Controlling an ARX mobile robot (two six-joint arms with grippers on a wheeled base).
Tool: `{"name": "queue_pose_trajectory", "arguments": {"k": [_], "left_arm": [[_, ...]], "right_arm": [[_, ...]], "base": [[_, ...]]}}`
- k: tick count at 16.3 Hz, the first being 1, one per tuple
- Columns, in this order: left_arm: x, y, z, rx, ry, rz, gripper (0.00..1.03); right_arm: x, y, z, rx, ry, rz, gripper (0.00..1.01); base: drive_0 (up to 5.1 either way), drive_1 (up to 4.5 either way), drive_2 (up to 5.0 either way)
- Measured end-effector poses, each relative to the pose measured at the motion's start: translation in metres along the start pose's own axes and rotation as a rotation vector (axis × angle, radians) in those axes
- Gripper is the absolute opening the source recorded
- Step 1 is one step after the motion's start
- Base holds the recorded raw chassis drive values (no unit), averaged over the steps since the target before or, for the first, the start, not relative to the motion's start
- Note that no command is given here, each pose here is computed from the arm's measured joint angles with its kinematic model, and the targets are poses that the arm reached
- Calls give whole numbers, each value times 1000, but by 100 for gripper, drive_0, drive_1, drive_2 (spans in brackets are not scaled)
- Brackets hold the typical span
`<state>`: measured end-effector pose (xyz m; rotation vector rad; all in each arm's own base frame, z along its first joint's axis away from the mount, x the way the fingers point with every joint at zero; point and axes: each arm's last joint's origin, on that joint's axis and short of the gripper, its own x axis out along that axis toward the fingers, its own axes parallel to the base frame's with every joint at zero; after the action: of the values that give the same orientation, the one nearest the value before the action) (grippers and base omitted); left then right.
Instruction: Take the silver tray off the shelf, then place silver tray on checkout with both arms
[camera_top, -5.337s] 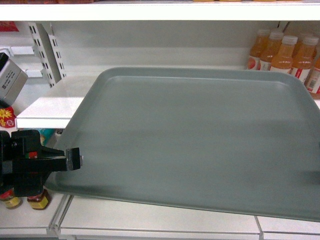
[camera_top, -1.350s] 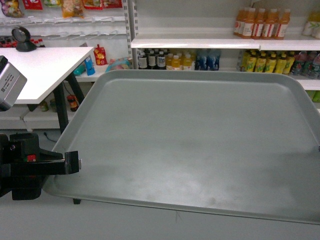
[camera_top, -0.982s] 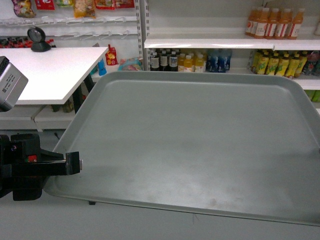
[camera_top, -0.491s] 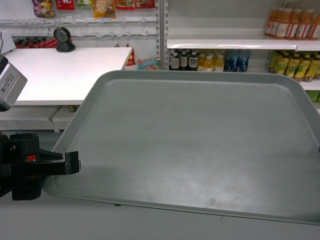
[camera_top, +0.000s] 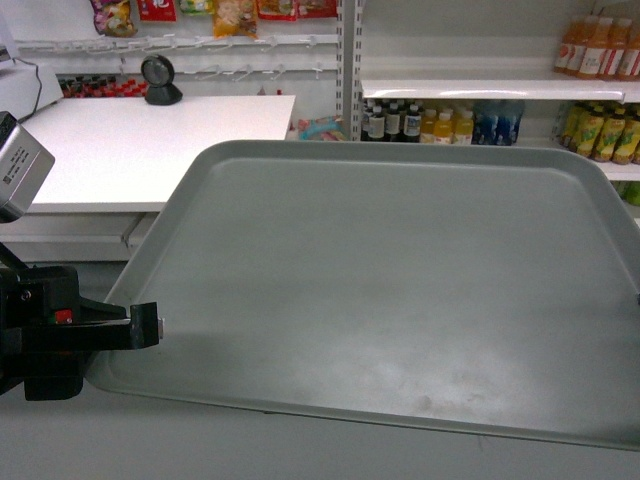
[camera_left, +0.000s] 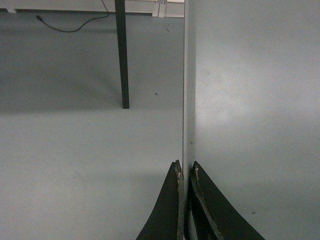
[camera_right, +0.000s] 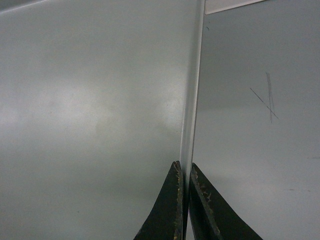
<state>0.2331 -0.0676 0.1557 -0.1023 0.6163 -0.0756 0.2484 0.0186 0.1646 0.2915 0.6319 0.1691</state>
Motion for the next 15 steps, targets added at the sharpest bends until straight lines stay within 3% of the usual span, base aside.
{"name": "queue_pose_trajectory", "arguments": {"k": [15], "left_arm": [[0,0,0,0,0,1,3]], "right_arm": [[0,0,0,0,1,1,2]], "base": [[-494,252,252]]}}
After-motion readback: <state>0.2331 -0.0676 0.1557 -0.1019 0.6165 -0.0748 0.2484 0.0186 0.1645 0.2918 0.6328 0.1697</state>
